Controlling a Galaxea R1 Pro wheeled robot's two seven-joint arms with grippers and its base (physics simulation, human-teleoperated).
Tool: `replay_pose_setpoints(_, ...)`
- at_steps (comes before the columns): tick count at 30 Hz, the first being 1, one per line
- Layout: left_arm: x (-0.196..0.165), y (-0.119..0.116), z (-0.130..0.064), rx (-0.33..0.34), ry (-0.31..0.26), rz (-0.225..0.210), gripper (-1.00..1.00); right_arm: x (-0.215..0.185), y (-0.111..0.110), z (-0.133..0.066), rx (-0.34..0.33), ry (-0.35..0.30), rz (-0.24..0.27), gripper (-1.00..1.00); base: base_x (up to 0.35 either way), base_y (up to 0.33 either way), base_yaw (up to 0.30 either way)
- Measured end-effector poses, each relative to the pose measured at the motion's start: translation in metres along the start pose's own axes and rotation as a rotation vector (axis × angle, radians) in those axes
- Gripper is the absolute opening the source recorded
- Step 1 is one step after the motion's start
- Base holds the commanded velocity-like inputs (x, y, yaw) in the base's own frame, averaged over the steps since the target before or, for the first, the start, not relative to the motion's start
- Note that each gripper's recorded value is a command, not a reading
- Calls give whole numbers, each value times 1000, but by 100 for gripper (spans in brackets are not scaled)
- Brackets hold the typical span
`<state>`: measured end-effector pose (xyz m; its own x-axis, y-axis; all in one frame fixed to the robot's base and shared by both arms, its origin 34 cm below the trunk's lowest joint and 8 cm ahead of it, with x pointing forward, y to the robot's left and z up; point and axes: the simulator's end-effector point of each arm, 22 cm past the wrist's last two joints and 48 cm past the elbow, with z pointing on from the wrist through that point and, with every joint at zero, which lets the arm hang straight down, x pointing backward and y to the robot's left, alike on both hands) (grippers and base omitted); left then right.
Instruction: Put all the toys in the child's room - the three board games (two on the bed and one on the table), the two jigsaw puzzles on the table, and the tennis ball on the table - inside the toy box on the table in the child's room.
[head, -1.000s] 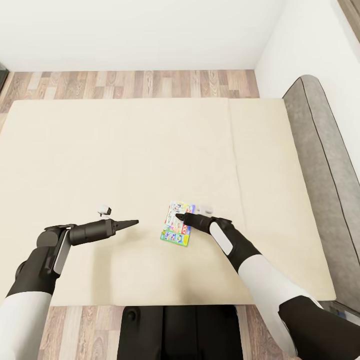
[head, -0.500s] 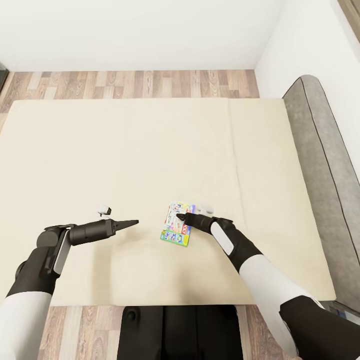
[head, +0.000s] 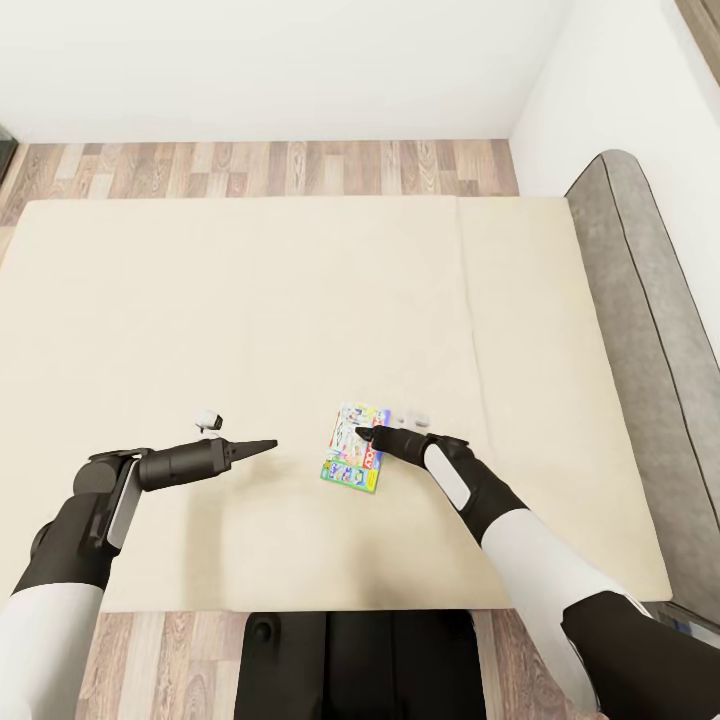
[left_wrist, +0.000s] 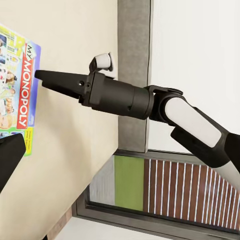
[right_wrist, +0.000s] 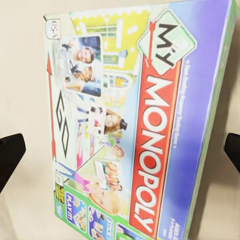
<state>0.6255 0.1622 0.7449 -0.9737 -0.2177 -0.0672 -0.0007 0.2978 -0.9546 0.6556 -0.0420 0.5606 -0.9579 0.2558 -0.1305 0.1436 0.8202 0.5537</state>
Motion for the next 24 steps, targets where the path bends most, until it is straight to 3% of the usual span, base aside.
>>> replay_pose_setpoints(24, 0, 0, 1, 1, 0, 0, 100, 0, 1, 0, -2, 1, 2, 100, 0, 0, 0)
